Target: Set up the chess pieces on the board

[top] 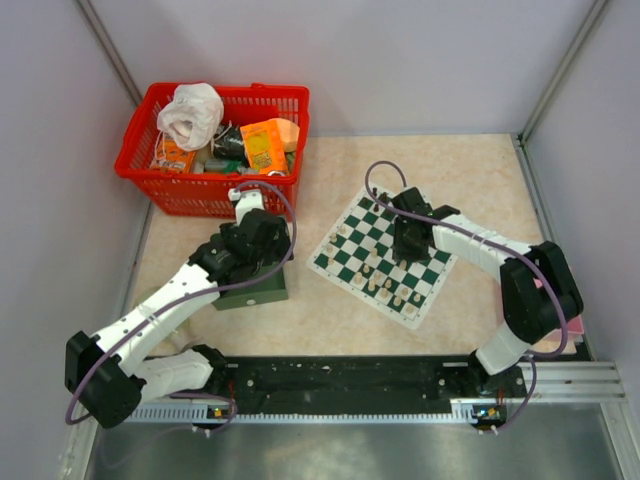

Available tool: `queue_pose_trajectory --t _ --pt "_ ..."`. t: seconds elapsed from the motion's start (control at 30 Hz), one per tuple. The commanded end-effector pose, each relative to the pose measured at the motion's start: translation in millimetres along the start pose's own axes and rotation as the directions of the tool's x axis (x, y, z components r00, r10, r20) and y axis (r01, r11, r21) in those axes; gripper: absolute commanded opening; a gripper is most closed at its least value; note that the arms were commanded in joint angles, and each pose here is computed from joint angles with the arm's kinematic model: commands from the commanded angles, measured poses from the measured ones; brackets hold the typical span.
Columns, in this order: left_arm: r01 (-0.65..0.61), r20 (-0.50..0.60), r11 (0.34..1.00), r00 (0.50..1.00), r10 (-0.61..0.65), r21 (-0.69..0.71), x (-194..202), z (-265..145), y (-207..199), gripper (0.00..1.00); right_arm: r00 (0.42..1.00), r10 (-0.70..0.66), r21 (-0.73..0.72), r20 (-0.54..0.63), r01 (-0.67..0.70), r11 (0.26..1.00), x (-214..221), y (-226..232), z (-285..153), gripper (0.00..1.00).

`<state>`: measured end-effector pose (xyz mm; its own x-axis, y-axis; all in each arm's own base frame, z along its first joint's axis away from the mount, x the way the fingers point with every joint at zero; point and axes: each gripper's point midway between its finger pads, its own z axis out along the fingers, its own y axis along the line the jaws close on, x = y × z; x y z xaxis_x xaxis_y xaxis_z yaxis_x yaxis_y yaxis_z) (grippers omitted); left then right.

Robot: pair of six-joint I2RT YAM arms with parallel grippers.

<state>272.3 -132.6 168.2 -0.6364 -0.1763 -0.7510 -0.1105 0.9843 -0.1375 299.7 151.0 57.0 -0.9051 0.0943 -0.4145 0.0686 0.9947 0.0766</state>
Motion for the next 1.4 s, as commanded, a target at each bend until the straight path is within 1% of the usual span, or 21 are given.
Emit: queue_pose_trajectory --t 0.0,0.27,0.7,0.77,0.87,0.93,1.03,1.17,1.27,1.37 --pt "0.032 0.023 0.999 0.999 -0.033 0.024 -7 -2 -4 0.99 1.000 -0.011 -0.008 0.013 0.011 1.000 -3 -1 6 0.39" --pt "0.026 0.009 1.000 1.000 -0.026 0.015 -3 0 -2 0.99 1.000 -0.016 -0.002 0.015 0.016 1.000 -3 -4 6 0.31" --pt "0.031 -0.004 0.999 1.000 -0.031 0.010 4 2 1 0.99 1.000 -0.027 -0.013 0.005 0.027 1.000 -1 -3 6 0.26" --pt "0.031 -0.005 0.999 0.999 -0.031 0.008 4 3 1 0.99 1.000 -0.030 -0.014 0.003 0.030 0.999 -1 -3 7 0.22" --pt "0.031 -0.007 0.999 1.000 -0.031 0.009 4 3 1 0.99 1.000 -0.029 -0.023 0.006 0.029 0.999 -2 -1 6 0.20" --pt "0.030 -0.008 1.000 1.000 -0.030 0.007 4 4 2 0.99 0.999 -0.032 -0.028 0.008 0.032 0.999 -2 0 4 0.15" --pt "0.032 -0.008 0.999 0.999 -0.031 0.004 5 4 3 0.99 0.999 -0.038 -0.038 0.024 0.039 0.999 -9 2 -5 0.12" --pt "0.036 -0.009 0.999 0.999 -0.036 0.006 6 4 3 0.99 0.996 -0.042 -0.050 0.074 0.046 0.998 -23 3 -28 0.12" --pt "0.037 -0.009 0.999 0.999 -0.037 0.005 6 5 3 0.99 0.991 -0.039 -0.082 0.127 0.050 0.995 -39 12 -50 0.11" --pt "0.039 -0.005 0.999 0.999 -0.039 0.003 5 5 3 0.99 0.983 -0.053 -0.124 0.175 0.075 0.989 -52 31 -71 0.11"
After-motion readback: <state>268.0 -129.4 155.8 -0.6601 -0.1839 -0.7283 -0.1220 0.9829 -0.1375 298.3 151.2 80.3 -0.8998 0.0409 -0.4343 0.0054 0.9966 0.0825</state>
